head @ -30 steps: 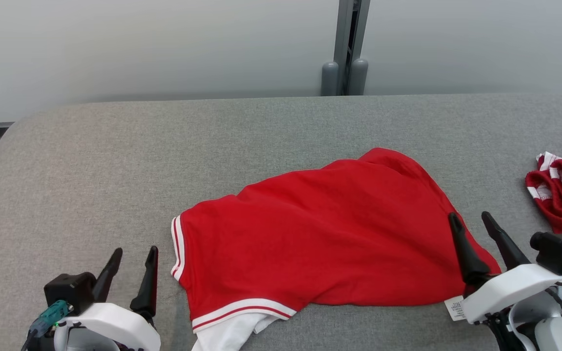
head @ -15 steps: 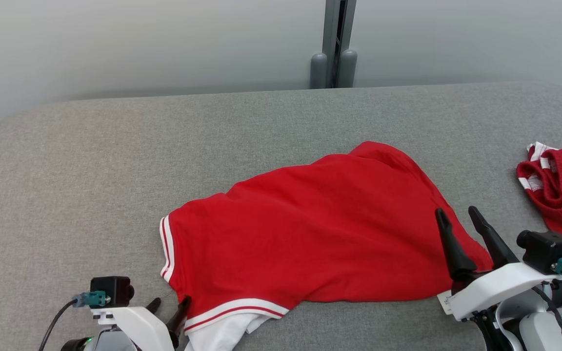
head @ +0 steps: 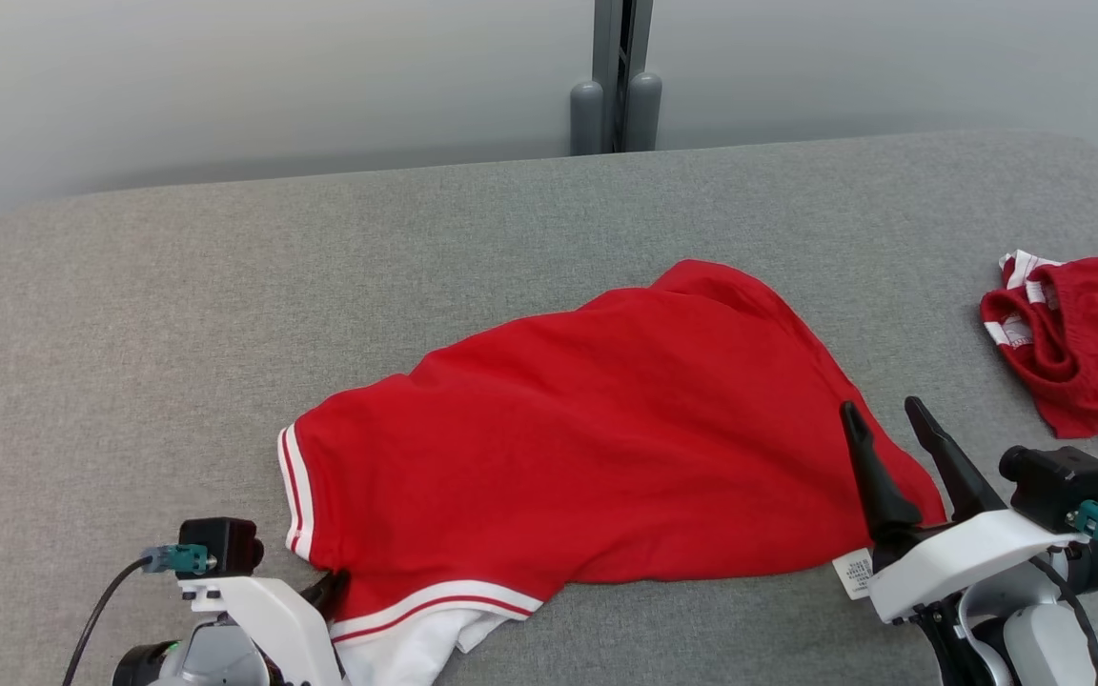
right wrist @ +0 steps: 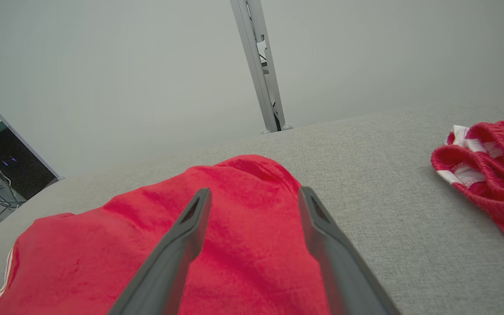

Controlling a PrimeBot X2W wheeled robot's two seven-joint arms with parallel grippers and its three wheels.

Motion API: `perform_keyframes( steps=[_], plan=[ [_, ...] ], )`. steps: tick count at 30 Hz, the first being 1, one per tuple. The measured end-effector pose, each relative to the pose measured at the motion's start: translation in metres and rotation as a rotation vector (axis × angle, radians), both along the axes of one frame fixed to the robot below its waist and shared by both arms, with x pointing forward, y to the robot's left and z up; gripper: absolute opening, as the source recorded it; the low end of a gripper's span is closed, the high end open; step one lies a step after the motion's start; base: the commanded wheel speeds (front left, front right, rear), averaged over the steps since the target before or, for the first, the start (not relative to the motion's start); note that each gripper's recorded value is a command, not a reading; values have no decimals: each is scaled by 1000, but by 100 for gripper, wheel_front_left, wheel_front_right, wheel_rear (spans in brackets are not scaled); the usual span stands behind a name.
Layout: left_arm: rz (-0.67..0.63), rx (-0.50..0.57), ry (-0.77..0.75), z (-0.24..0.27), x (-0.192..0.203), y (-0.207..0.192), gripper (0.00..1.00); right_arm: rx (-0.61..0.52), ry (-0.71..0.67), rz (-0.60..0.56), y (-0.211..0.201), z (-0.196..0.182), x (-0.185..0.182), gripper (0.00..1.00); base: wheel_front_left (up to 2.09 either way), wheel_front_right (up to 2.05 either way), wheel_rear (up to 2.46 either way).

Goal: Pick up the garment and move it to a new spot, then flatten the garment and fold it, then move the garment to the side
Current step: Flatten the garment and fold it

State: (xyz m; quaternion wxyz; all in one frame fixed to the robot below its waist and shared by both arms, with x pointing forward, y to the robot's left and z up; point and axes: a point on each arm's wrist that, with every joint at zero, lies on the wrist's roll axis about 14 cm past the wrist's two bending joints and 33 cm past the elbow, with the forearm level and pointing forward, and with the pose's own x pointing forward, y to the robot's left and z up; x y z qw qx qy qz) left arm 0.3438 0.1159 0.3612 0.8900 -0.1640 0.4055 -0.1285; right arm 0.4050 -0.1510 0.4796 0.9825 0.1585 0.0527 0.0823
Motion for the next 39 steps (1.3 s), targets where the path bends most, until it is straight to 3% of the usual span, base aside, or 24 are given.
perform_keyframes(
  steps=[9, 18, 19, 21, 28, 39],
  plan=[
    [124, 96, -191, 29, 43, 50, 0, -3, -5, 22, 6, 0, 6, 100, 0, 0, 0],
    [108, 249, -262, 27, 84, 84, 0, -14, 12, 16, 1, -7, 12, 100, 0, 0, 0],
    [104, 262, -255, 23, 86, 86, 6, -15, 13, 14, 0, -8, 13, 100, 0, 0, 0],
    [97, 292, -240, 17, 87, 91, 100, -17, 13, 12, -1, -9, 13, 100, 0, 0, 0],
    [141, 307, -343, 32, 92, 97, 100, -5, -14, 20, 4, -3, 13, 100, 0, 0, 0],
    [273, 242, -703, 112, 72, 96, 100, -2, -177, 25, 7, 37, 15, 100, 0, 0, 0]
  ],
)
